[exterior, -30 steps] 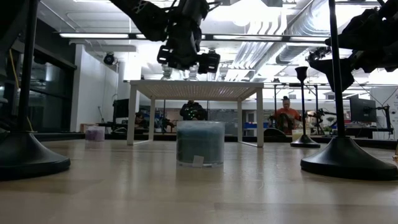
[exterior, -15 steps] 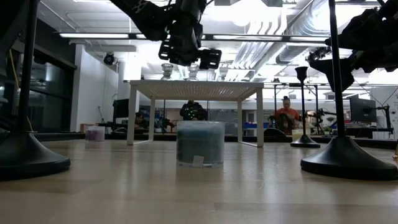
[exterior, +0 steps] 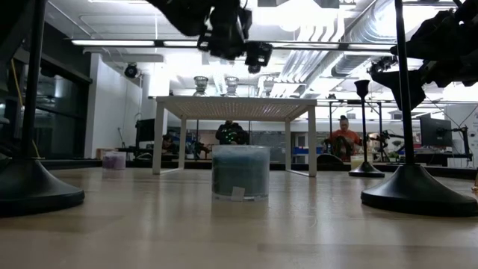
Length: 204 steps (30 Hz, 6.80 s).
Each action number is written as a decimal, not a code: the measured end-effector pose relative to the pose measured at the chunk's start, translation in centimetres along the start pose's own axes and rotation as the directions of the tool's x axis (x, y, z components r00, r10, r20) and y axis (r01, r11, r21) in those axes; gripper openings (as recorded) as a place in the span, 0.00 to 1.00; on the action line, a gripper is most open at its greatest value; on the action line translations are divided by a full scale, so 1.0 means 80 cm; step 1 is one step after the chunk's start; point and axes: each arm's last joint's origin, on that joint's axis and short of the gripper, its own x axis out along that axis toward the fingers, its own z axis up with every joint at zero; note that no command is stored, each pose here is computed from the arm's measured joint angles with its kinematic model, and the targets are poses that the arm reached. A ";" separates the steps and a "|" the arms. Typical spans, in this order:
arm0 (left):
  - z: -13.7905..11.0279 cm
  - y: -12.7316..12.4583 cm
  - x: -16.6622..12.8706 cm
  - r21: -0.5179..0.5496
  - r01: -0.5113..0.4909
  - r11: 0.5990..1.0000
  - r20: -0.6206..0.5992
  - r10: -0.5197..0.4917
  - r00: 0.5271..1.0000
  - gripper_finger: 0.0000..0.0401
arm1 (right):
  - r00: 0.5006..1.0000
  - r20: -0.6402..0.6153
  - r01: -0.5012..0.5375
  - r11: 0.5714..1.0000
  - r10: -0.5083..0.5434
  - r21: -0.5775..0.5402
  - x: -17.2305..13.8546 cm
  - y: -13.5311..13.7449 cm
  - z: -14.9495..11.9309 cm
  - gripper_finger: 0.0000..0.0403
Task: Pick & Place candle stick holders
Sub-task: Put the purple scented candle on the shelf
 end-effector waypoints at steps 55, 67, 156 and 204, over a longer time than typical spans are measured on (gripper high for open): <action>0.049 0.125 -0.120 0.143 0.957 0.252 -0.268 -0.921 0.283 0.65 | 1.000 -0.002 0.003 1.000 -0.003 0.000 0.000 0.000 0.000 0.64; -0.026 0.218 -0.153 0.093 0.950 0.299 -0.218 -0.924 0.312 0.65 | 1.000 -0.018 0.009 1.000 -0.009 0.000 0.001 -0.001 -0.002 0.64; -0.234 0.324 -0.079 -0.405 0.033 0.914 -0.636 -0.307 0.708 0.44 | 1.000 -0.017 0.007 1.000 -0.007 0.000 0.001 -0.001 -0.002 0.64; -0.249 0.327 -0.015 -0.222 -0.114 0.968 -0.896 -0.157 0.416 0.50 | 1.000 -0.017 0.007 1.000 -0.007 0.000 0.001 -0.001 -0.002 0.64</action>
